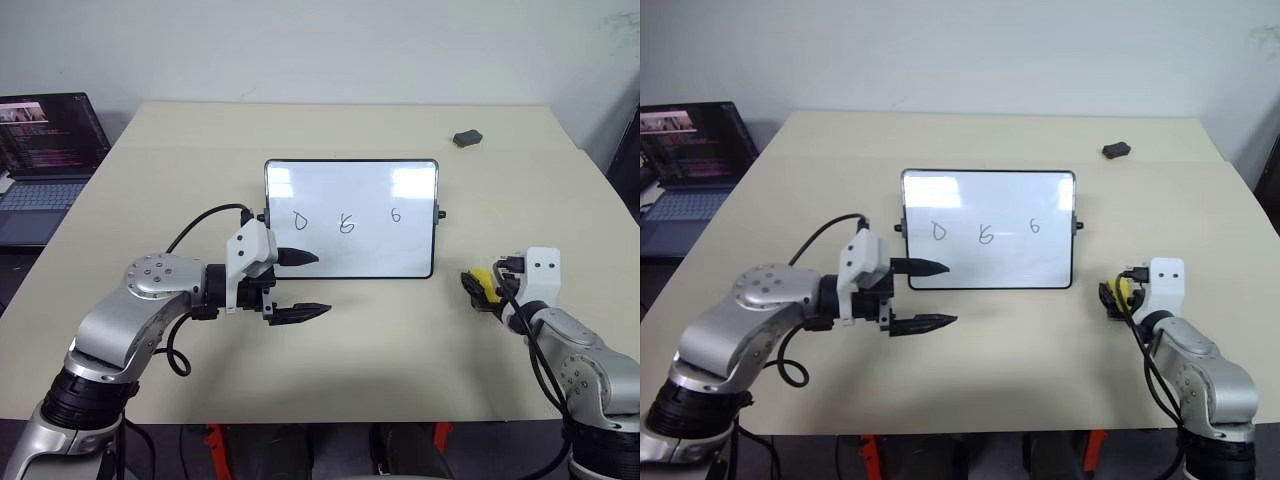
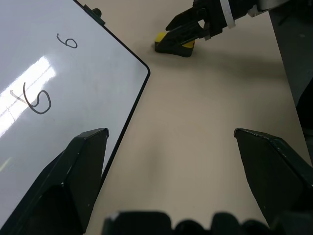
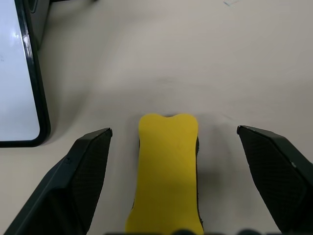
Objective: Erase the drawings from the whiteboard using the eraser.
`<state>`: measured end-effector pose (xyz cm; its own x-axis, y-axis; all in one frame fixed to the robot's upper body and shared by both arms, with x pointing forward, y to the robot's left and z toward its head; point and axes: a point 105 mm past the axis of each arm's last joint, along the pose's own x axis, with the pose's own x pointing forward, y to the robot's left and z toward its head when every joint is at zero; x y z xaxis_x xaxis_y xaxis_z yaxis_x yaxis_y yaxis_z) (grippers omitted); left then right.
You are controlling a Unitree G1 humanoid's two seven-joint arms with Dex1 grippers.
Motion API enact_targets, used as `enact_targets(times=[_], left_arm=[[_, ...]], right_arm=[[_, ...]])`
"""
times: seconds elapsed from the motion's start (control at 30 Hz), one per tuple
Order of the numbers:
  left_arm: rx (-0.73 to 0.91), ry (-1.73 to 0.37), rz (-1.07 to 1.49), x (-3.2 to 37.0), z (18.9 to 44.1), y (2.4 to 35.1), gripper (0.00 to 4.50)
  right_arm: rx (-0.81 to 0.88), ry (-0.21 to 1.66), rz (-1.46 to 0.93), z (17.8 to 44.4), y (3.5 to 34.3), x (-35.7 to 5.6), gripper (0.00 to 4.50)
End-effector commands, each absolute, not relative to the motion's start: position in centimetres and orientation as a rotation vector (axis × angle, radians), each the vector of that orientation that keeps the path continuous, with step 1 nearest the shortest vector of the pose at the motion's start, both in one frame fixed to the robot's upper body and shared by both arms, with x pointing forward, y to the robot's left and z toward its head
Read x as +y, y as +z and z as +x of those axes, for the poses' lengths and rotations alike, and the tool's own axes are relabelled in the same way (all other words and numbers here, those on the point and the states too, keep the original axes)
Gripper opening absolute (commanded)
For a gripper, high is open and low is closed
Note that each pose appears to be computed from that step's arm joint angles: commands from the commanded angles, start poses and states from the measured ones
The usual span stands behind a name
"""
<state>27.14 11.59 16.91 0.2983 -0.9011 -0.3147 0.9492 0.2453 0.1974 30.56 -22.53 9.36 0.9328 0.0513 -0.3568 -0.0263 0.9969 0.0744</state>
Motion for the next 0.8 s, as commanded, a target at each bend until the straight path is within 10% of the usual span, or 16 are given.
enact_targets(times=[0.03,0.23,0.57,0.8], left_arm=[[0.123,-1.277,0.396,11.5,26.9,17.1,4.5],[0.128,-1.269,0.393,11.7,26.9,17.0,4.5],[0.143,-1.261,0.389,11.9,26.7,16.7,4.5],[0.134,-1.131,0.385,13.0,27.7,17.1,4.5]], right_arm=[[0.31,0.03,0.065,31.0,10.6,-23.0,4.48],[0.322,0.033,0.066,31.0,10.3,-23.2,4.48],[0.351,0.063,0.058,31.0,9.6,-22.4,1.2],[0.336,0.075,0.057,31.0,10.0,-22.4,1.14]])
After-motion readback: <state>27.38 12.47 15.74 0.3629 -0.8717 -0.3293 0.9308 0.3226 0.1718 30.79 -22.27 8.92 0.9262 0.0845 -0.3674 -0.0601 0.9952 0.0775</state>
